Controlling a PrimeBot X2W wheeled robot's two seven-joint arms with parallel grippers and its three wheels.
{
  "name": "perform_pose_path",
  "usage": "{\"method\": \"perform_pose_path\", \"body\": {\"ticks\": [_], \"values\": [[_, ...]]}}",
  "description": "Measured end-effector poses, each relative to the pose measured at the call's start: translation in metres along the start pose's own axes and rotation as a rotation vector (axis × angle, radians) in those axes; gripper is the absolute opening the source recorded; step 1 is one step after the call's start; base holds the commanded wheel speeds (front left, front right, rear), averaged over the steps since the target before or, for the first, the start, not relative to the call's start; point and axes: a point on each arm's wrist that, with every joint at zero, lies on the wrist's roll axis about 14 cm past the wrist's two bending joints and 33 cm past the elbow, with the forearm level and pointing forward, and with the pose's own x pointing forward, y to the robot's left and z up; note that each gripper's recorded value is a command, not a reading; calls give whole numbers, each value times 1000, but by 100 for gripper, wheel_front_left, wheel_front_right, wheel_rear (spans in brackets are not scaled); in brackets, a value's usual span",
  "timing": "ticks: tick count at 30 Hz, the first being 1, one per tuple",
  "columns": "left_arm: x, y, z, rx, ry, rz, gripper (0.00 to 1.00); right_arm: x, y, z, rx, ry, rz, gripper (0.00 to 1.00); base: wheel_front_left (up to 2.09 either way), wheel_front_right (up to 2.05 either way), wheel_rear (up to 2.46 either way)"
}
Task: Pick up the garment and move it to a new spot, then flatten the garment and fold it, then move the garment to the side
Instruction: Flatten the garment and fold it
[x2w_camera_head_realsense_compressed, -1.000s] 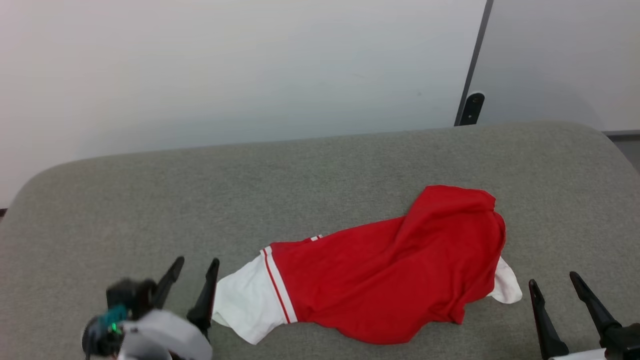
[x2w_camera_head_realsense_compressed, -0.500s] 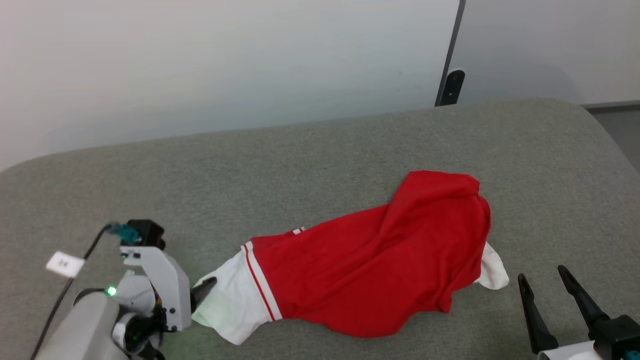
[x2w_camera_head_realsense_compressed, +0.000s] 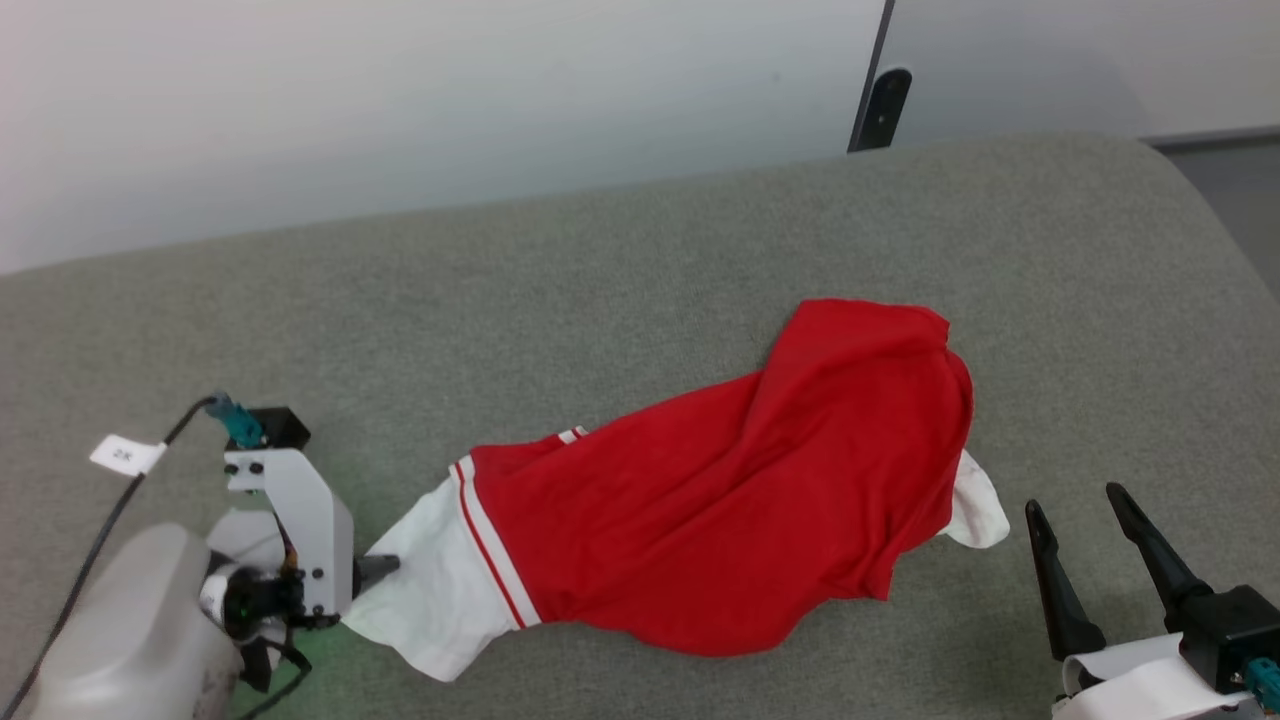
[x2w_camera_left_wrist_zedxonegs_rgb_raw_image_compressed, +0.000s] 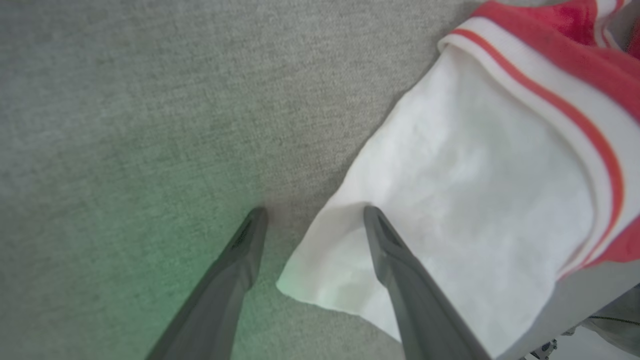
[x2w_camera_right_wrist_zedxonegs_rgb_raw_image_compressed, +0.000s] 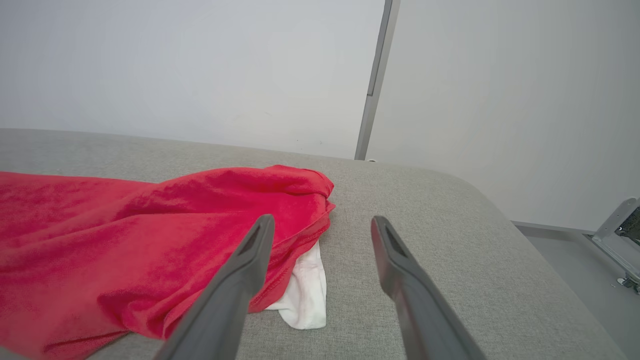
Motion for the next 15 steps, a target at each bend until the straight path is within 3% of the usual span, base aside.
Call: {"method": "perform_pose_path", "body": {"ticks": [9, 13, 15], "values": [[30, 4, -6, -16, 143, 8, 99, 12, -2, -11, -2, 36, -10, 100, 0, 0, 0], [33, 5, -8, -42, 191, 5, 0, 12, -3, -15, 0, 47, -16, 100, 0, 0, 0], [31, 6, -9, -61, 200, 1, 0, 13, -4, -15, 1, 47, -18, 100, 0, 0, 0]]}}
